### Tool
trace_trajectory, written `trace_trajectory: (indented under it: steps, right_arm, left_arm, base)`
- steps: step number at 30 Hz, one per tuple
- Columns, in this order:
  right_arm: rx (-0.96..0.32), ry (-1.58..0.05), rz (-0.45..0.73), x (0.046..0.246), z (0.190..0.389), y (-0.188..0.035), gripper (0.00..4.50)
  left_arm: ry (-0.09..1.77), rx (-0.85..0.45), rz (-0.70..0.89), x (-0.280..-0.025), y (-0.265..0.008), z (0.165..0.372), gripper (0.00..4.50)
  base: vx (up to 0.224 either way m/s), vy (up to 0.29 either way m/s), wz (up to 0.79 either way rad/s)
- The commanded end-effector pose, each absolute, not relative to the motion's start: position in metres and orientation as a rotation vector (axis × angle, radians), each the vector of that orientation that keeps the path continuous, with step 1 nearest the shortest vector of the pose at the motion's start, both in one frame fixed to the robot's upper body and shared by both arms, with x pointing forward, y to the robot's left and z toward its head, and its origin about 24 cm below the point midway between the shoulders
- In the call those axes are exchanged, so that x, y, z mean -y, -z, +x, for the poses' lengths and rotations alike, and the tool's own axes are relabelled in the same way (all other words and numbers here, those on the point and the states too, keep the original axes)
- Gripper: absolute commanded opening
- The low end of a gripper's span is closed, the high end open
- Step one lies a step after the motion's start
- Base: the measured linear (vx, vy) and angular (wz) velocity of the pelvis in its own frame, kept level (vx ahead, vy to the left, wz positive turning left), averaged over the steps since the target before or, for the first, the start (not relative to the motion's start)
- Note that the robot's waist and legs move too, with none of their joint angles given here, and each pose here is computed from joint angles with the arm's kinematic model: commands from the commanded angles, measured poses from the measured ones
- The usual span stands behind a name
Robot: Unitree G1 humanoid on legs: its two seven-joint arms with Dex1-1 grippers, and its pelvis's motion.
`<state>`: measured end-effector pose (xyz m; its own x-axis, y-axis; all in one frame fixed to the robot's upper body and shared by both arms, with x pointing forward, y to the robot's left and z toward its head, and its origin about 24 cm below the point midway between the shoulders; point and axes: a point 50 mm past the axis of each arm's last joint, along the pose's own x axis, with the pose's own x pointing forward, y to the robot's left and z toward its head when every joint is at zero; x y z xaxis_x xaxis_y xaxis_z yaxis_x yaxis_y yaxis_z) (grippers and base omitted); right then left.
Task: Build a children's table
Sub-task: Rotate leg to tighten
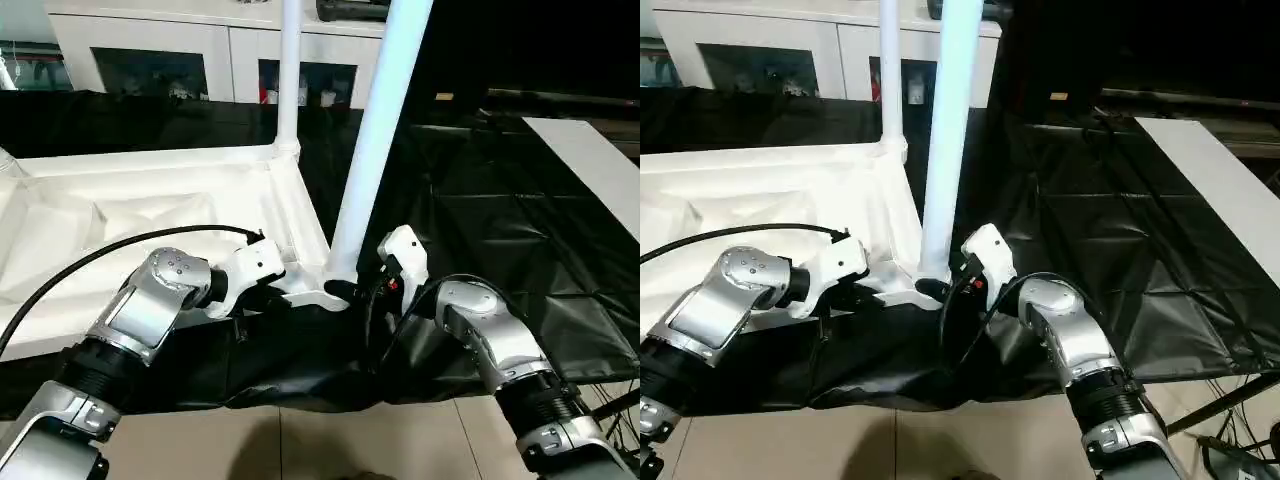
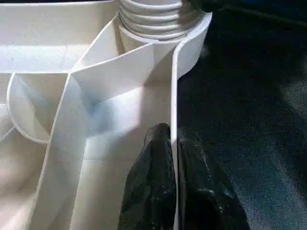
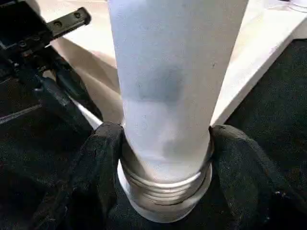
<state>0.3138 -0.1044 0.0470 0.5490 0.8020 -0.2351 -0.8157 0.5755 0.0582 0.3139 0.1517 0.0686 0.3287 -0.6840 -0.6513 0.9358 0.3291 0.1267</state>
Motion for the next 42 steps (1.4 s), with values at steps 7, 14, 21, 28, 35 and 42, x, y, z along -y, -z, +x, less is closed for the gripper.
trace_trajectory:
  steps: [7, 14, 21, 28, 35, 42]
  right_arm:
    - [-0.334, -0.319, 0.012, 0.126, 0.338, -0.023, 2.62]
    - [-0.365, -0.038, 0.136, 0.108, 0.351, -0.023, 2.62]
    - [-0.382, 0.005, 0.183, 0.091, 0.354, -0.026, 2.62]
    - [-0.325, -0.004, 0.235, 0.102, 0.358, -0.036, 3.31]
    - [-0.245, -0.191, 0.154, 0.142, 0.348, -0.055, 3.88]
    - [-0.244, -0.674, -0.077, 0.168, 0.301, -0.067, 4.01]
  left_arm:
    - [0.883, -0.412, 0.343, -0.114, -0.073, 0.338, 0.0]
    - [0.664, -0.374, 0.297, -0.078, -0.077, 0.363, 0.0]
    - [0.695, -0.342, 0.3, -0.057, -0.08, 0.367, 0.0]
    - [0.775, -0.355, 0.339, -0.059, -0.073, 0.365, 0.0]
    - [0.959, -0.403, 0.409, -0.076, -0.061, 0.353, 0.0]
    - [1.212, -0.455, 0.441, -0.099, -0.055, 0.337, 0.0]
  base:
    - [0.0, 0.0, 0.0]
    - [0.0, 0.0, 0.0]
    - [0.0, 0.0, 0.0]
    - [0.0, 0.0, 0.0]
    - [0.0, 0.0, 0.0]
    - [0.0, 0.0, 0.0]
